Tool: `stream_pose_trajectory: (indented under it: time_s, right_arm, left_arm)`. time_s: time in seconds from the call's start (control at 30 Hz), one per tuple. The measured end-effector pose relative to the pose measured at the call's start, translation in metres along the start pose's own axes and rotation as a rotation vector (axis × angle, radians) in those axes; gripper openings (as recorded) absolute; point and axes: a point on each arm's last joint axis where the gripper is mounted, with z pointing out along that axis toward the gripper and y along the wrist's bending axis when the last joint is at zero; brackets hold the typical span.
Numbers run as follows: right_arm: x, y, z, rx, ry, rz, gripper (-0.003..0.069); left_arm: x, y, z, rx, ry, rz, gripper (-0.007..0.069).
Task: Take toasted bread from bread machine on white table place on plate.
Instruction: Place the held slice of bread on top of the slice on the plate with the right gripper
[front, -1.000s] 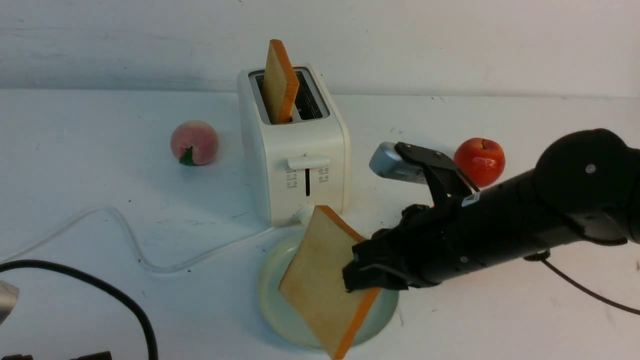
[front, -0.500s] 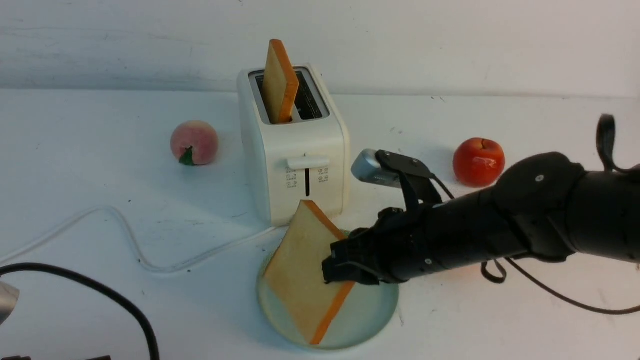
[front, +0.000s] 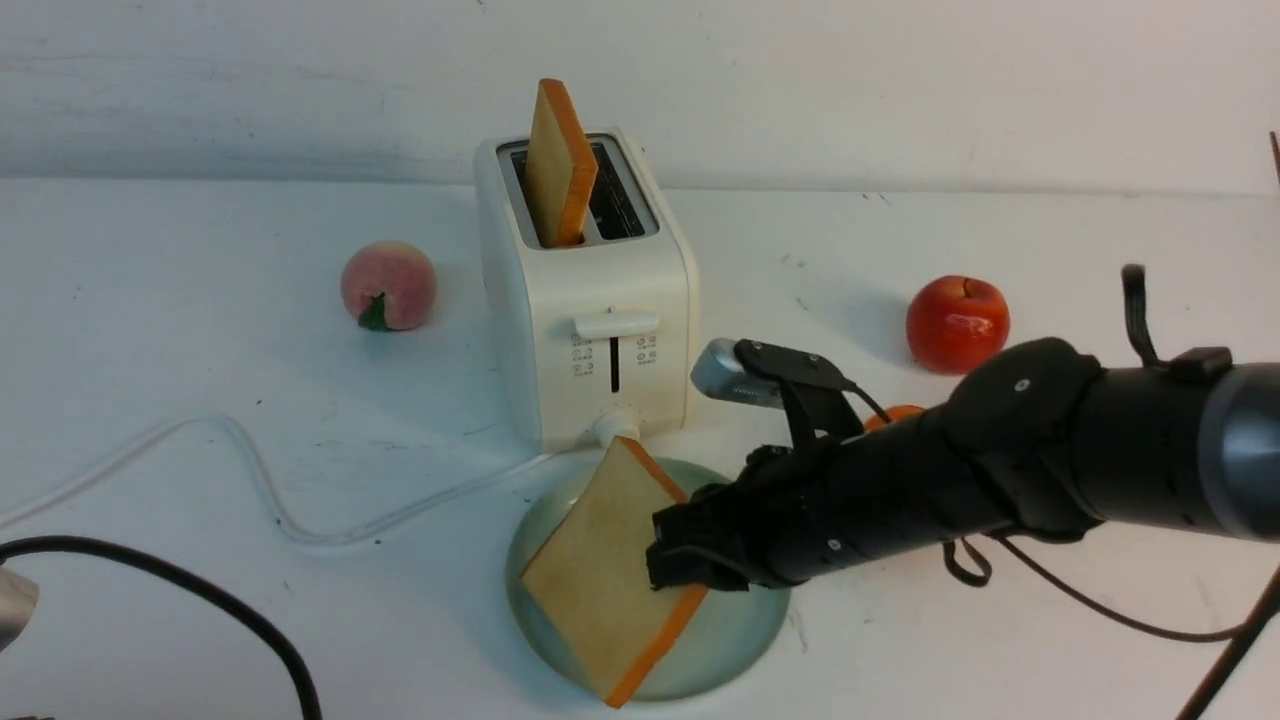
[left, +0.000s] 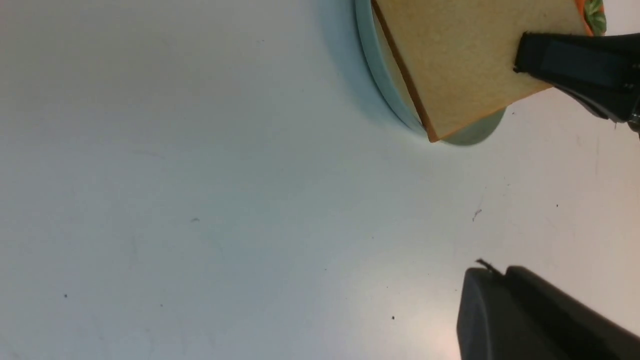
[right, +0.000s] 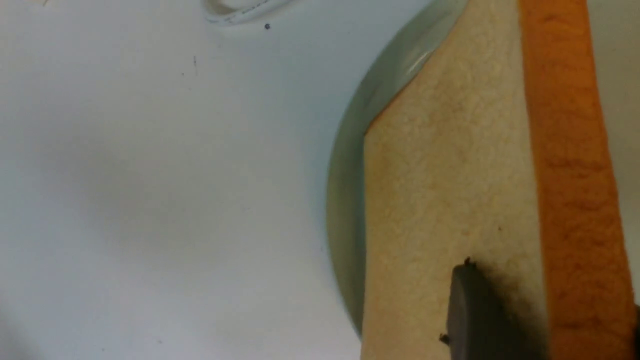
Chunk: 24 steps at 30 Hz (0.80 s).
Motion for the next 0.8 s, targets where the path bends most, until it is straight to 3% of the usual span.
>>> stream_pose_trajectory:
  time_s: [0.2,0.23,0.3,0.33,0.4,0.6,0.73,0.8]
  right_arm:
    - [-0.005,-0.007,0.002,0.067,-0.054,-0.020,0.0403]
    - [-0.006,-0.010,0.003,0.090,-0.066,-0.034,0.0476]
    - [-0.006,-0.011,0.002,0.104,-0.074,-0.047,0.0529]
    - [-0.008,-0.012,0.001,0.125,-0.086,-0.076,0.0598]
    - [-0.009,-0.014,0.000,0.147,-0.091,-0.123,0.0648]
    - [-0.018,-0.009,-0.019,0.214,-0.141,-0.340,0.0667]
    - [-0.026,-0.001,-0.036,0.229,-0.200,-0.407,0.0625]
    - [-0.033,0.007,-0.060,0.230,-0.264,-0.433,0.0549]
  left_arm:
    - [0.000,0.000,0.000,0.000,0.000,0.000,0.0030]
    - [0.000,0.000,0.000,0.000,0.000,0.000,0.0030]
    - [0.000,0.000,0.000,0.000,0.000,0.000,0.0031]
    - [0.000,0.000,0.000,0.000,0.000,0.000,0.0031]
    - [0.000,0.000,0.000,0.000,0.000,0.000,0.0034]
    - [0.000,0.000,0.000,0.000,0.000,0.000,0.0038]
    - [-0.001,0.000,0.000,0.001,-0.013,0.000,0.0039]
    - [-0.002,0.000,0.000,0.003,-0.023,0.000,0.0039]
